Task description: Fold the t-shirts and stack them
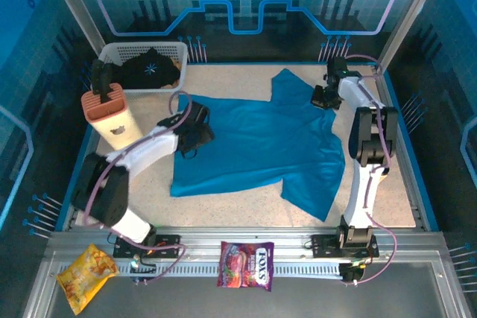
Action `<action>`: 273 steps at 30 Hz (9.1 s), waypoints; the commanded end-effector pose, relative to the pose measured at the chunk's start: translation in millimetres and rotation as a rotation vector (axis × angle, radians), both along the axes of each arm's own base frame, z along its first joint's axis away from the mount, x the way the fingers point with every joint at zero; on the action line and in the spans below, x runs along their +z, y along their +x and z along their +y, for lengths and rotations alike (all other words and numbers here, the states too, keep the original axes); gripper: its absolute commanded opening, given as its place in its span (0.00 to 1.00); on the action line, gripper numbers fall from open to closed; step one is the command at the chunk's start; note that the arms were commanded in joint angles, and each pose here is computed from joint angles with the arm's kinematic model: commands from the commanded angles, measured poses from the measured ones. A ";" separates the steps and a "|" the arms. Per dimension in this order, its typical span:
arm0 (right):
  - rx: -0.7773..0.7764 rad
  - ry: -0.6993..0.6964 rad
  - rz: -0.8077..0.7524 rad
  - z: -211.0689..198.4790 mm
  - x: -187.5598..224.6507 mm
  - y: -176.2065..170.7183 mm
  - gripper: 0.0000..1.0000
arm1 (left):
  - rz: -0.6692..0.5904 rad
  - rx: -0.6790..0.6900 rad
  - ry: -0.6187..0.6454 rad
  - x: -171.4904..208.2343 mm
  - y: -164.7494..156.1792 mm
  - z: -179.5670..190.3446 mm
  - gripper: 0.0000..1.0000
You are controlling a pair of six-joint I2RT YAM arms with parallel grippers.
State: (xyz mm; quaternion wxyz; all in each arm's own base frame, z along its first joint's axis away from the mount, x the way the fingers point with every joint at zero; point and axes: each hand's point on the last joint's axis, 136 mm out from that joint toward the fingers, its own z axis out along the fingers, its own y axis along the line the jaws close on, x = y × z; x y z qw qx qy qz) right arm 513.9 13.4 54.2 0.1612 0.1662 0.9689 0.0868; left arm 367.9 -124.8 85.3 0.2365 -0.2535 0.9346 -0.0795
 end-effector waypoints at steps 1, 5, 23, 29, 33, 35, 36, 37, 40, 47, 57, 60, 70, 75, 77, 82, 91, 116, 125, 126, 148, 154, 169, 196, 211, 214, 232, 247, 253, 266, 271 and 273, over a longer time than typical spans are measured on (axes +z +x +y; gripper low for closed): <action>-0.039 0.042 0.116 -1.8 -15.2 -7.5 0.00 | 0.008 -0.093 -0.007 -12.6 36.1 -15.6 0.66; -0.142 0.057 0.172 -24.7 -39.8 -7.6 0.00 | 0.067 -0.115 -0.031 -43.3 69.5 -31.3 0.63; -0.178 0.066 0.149 -91.3 -57.1 34.5 0.00 | 0.120 -0.250 -0.038 -75.1 164.6 -76.4 0.61; -0.112 0.077 0.133 -84.9 -50.7 34.8 0.00 | 0.040 -0.238 -0.050 -52.9 177.7 -77.4 0.59; -0.063 0.054 0.089 -74.8 -22.7 25.1 0.01 | -0.048 -0.220 -0.006 -15.7 174.3 -63.7 0.60; -0.058 0.045 0.080 -70.1 -10.4 15.0 0.03 | -0.053 -0.212 0.013 -8.8 169.6 -55.8 0.60; -0.055 0.049 0.080 -66.6 -6.0 8.6 0.03 | -0.044 -0.208 0.009 -11.7 166.0 -53.2 0.60; -0.056 0.049 0.085 -64.7 -3.7 2.4 0.04 | -0.034 -0.205 0.007 -15.5 162.0 -51.6 0.60; -0.067 0.040 0.111 -62.0 -0.2 -19.1 0.04 | 0.027 -0.195 -0.014 -45.1 144.0 -50.0 0.60; -0.101 0.036 0.207 -61.8 -24.1 -58.4 0.02 | 0.130 -0.160 -0.072 -96.5 89.7 -43.0 0.59; -0.143 -0.010 0.193 -64.2 7.1 -103.4 0.10 | 0.181 -0.177 -0.078 -111.4 41.0 -37.8 0.59; -0.143 -0.035 0.187 -65.7 15.2 -119.1 0.12 | 0.174 -0.185 -0.081 -107.6 31.3 -39.9 0.59; -0.042 0.019 0.035 -45.4 45.4 -85.8 0.26 | 0.006 -0.243 -0.007 -20.0 60.5 -49.0 0.62; 0.038 0.050 0.033 -25.1 26.8 -41.1 0.31 | -0.011 -0.244 0.085 -5.9 104.3 -41.9 0.62; 0.055 0.070 0.051 -19.0 11.1 -24.9 0.32 | 0.000 -0.231 0.091 -16.4 119.0 -38.7 0.61; 0.066 0.048 0.128 -15.3 -25.9 -2.4 0.32 | 0.059 -0.201 0.122 -49.2 135.6 -28.3 0.61; 0.026 -0.107 0.288 -33.7 -56.7 -17.7 0.26 | 0.182 -0.203 0.129 -94.6 113.0 -25.7 0.60; -0.071 -0.178 0.262 -81.4 -19.0 -54.3 0.24 | 0.119 -0.276 -0.035 -59.3 37.1 -91.1 0.55; -0.037 -0.112 0.123 -67.4 33.6 -47.6 0.29 | -0.053 -0.312 0.026 29.9 56.9 -82.2 0.59; -0.030 -0.106 0.103 -64.6 43.0 -47.6 0.30 | -0.068 -0.318 0.048 41.0 61.7 -77.7 0.60; 0.086 0.003 0.001 4.4 73.2 -93.3 0.36 | 0.132 -0.241 0.177 -36.4 169.1 41.6 0.48; 0.091 0.006 0.028 7.2 59.8 -97.3 0.35 | 0.165 -0.243 0.251 -50.8 169.4 54.3 0.48; 0.103 0.006 0.036 13.0 55.9 -100.6 0.34 | 0.249 -0.278 0.232 -70.1 165.9 54.2 0.47; 0.136 -0.170 -0.022 -54.8 39.1 8.7 0.59 | 0.117 -0.330 0.005 -26.8 162.6 -6.5 0.00; 0.152 -0.230 0.118 -84.9 -35.4 43.2 0.49 | 0.053 -0.345 -0.005 0.1 158.2 -19.0 0.00; 0.153 -0.217 0.129 -82.0 -38.6 40.2 0.21 | 0.030 -0.337 0.005 10.1 157.4 -16.3 0.00; 0.122 -0.197 0.033 -74.8 31.5 30.7 0.50 | -0.045 -0.312 -0.004 38.1 157.3 -13.1 0.00; 0.117 -0.139 0.128 -73.1 -40.3 42.2 0.33 | -0.031 -0.312 -0.009 29.5 156.1 -13.9 0.00; 0.107 -0.118 0.112 -68.4 -24.1 36.8 0.00 | -0.040 -0.307 -0.013 34.7 150.4 -12.5 0.00; 0.136 -0.056 -0.110 0.2 90.3 -27.5 0.00 | -0.074 -0.296 -0.010 47.8 145.1 -8.1 0.00; 0.153 -0.017 -0.054 46.9 54.1 -75.6 0.00 | -0.065 -0.295 -0.034 39.2 144.1 -11.5 0.00; 0.162 -0.009 -0.014 65.0 33.6 -96.0 0.00 | -0.058 -0.298 -0.038 35.6 142.9 -12.2 0.00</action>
